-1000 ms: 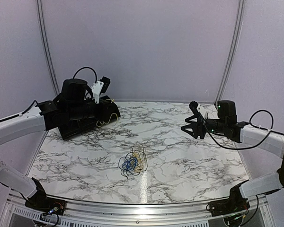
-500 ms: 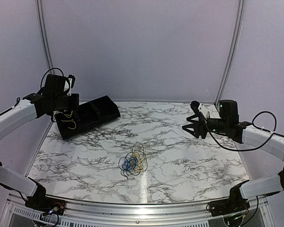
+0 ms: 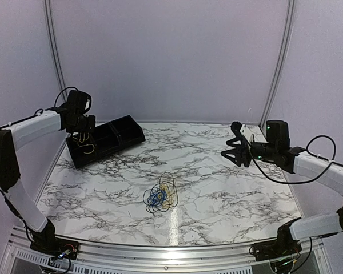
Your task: Untangle the cables
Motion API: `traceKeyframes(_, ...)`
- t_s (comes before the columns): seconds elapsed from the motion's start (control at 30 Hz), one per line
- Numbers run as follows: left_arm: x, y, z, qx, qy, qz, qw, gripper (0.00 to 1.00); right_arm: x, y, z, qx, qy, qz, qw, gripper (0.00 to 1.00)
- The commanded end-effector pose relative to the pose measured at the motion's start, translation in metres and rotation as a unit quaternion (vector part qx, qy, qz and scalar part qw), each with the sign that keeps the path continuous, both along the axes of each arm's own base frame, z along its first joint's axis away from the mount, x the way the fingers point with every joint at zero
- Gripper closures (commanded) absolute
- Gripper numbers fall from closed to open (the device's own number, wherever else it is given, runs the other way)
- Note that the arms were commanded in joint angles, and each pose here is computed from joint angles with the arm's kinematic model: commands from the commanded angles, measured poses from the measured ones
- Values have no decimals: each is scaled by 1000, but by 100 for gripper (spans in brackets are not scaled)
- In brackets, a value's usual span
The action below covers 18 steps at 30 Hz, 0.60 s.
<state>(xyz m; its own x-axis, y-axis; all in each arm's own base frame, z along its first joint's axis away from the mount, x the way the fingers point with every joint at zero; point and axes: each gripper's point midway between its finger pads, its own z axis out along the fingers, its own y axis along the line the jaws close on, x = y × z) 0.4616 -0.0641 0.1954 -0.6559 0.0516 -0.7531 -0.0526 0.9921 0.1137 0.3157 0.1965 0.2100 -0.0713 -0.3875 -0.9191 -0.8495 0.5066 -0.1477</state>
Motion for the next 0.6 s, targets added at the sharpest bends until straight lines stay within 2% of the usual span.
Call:
traceKeyframes(0.0, 13, 24, -6, 19, 7, 29, 999, 100, 2, -5, 10, -4, -17, -8, 1000, 43)
traceKeyframes(0.23, 13, 46, -20, 3, 18, 57, 998, 100, 4, -6, 7, -6, -13, -9, 1000, 43)
traceKeyframes(0.57, 38, 6, -73, -95, 73, -9, 993, 100, 4, -6, 3, -10, -10, -9, 1000, 43)
